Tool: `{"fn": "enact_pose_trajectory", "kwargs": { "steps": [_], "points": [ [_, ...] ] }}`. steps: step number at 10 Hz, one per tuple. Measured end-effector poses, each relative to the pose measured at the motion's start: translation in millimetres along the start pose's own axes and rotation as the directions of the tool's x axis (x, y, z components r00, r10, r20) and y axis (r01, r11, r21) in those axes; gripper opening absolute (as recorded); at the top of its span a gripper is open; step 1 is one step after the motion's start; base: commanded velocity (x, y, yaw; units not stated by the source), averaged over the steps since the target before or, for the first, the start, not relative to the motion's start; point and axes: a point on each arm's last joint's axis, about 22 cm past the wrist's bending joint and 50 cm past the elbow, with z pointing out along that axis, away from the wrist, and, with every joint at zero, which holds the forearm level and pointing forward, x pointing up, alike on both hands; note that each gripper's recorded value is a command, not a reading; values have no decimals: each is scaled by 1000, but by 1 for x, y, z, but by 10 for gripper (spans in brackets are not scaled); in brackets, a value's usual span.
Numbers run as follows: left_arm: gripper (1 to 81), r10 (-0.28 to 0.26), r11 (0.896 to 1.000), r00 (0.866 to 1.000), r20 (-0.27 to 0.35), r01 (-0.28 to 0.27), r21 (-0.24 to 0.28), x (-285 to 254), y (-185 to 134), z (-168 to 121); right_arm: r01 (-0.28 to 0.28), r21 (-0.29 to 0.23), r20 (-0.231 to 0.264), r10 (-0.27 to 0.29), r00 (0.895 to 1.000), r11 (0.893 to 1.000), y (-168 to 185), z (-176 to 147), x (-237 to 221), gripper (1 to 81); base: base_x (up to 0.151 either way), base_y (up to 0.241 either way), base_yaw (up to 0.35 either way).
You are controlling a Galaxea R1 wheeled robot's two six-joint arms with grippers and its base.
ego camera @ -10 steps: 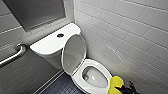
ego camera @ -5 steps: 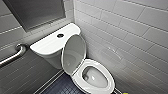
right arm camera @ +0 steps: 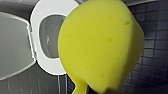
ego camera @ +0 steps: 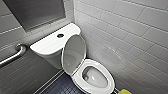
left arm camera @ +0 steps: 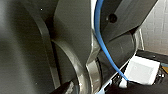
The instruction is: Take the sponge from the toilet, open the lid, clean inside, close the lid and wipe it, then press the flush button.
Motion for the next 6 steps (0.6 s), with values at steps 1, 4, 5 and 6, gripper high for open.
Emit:
{"fn": "enact_pose_trajectory", "kwargs": {
  "steps": [1,4,5,6],
  "points": [
    [811,0,1000,1000,0,0,1,0,-1,0,50,41,15,-51,999,998,-25,9,6,10,0,0,0],
    [811,2,1000,1000,5,-2,17,-1,-4,5,147,117,97,-159,983,982,-73,41,10,10,0,0,0],
    [811,2,1000,1000,6,-2,20,-2,-4,6,184,151,122,-203,972,971,-95,59,14,10,0,0,0],
    [811,2,1000,1000,6,-2,20,-1,-5,6,218,177,138,-243,960,960,-115,73,19,10,0,0,0]
  ]
}}
